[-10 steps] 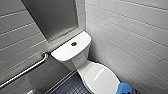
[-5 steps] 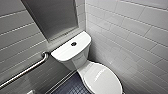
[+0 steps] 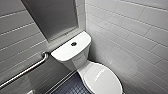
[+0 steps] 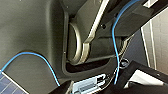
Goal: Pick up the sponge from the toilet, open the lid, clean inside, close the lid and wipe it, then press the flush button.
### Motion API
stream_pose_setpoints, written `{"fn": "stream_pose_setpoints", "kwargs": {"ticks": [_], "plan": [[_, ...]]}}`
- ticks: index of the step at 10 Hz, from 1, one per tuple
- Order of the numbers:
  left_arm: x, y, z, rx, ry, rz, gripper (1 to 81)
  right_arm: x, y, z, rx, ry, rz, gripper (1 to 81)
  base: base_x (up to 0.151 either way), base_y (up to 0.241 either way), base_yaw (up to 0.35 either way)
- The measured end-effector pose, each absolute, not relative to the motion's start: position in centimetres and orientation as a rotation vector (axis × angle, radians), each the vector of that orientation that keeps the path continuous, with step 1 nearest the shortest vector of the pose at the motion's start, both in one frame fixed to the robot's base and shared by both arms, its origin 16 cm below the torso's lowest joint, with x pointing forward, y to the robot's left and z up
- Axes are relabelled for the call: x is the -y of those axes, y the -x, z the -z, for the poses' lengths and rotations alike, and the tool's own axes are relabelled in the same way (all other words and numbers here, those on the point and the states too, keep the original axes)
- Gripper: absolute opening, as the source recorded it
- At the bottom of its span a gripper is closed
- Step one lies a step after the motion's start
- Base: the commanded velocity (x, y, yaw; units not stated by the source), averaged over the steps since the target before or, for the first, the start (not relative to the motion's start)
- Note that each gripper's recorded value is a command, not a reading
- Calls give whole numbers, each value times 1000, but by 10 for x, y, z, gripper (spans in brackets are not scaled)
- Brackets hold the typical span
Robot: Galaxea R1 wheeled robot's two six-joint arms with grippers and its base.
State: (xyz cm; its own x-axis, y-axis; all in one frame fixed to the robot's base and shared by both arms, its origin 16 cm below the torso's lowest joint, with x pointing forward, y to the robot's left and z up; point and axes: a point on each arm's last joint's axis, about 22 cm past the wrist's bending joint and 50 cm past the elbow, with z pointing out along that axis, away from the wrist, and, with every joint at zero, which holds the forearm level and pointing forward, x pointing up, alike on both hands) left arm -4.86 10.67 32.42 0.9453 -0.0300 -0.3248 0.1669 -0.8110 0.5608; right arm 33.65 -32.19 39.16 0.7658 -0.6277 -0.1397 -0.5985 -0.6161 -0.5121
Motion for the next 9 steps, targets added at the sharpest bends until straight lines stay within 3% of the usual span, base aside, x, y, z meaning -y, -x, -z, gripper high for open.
{"fn": "stream_pose_setpoints", "kwargs": {"ticks": [3, 9], "plan": [[-107, 49, -324, -97, -2483, 427, 811, 312, -386, -415, -774, 2394, 123, 10, 0, 0, 0], [-107, 46, -323, -97, -2486, 420, 811, 215, -550, -434, -367, 2271, 243, 10, 0, 0, 0]]}}
